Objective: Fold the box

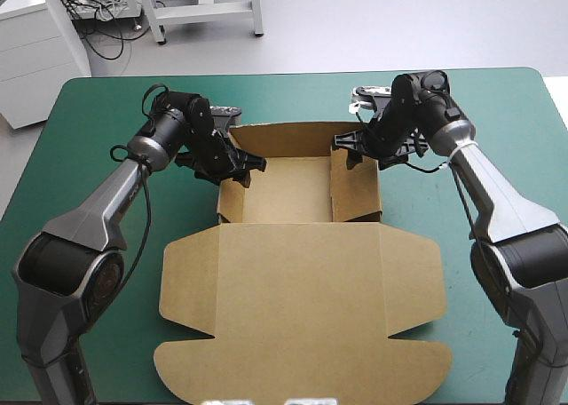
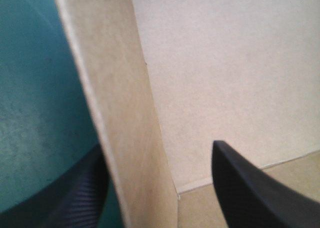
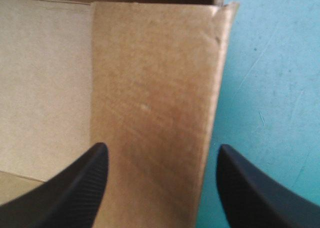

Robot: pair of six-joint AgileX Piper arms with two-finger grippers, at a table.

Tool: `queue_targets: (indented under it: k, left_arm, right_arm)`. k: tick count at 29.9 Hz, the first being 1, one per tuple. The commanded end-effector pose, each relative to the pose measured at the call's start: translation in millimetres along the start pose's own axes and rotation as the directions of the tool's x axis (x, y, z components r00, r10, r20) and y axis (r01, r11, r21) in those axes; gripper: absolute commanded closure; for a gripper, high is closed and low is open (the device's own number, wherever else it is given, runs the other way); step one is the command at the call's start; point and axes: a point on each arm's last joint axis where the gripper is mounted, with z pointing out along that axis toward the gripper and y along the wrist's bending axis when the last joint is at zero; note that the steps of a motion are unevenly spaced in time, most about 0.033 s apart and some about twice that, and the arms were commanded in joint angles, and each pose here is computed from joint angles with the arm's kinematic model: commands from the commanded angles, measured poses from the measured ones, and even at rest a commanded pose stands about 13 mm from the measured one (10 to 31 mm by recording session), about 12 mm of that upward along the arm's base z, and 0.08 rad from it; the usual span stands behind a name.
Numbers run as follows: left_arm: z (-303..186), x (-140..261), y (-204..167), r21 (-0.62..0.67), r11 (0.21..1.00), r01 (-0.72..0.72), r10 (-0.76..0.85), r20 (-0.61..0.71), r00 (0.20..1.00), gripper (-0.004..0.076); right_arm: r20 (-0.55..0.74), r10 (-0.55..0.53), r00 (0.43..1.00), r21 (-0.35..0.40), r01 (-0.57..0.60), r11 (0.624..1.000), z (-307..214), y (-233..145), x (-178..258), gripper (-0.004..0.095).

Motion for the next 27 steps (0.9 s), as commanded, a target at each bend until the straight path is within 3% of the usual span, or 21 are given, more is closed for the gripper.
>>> queue_targets:
  k: [1,19,23,27]
  left_arm:
    - [-47,11,-10,0.031,1.0,-0.005,0.004,0.05,0.999,0.0155]
    - [-177,62,-3,-0.131,0.99,-0.049,0.095,0.376,0.922,0.0183]
    - [-211,87,-9,-0.085,0.991,-0.106,0.133,0.451,0.882,0.0278]
    - [-244,115,-11,-0.095,0.976,-0.195,0.215,0.527,0.822,0.0467]
  right_arm:
    - [0.104,-0.01,0.995,-0.02,0.012,1.0,-48,6,4,0.0117]
    - [0.32,-0.018,0.947,-0.049,0.035,0.998,-148,13,35,0.0147]
    - [0.34,-0.022,0.94,-0.044,0.039,0.998,-156,12,39,0.0147]
    - [0.335,-0.014,0.942,-0.056,0.035,0.998,-155,13,39,0.0151]
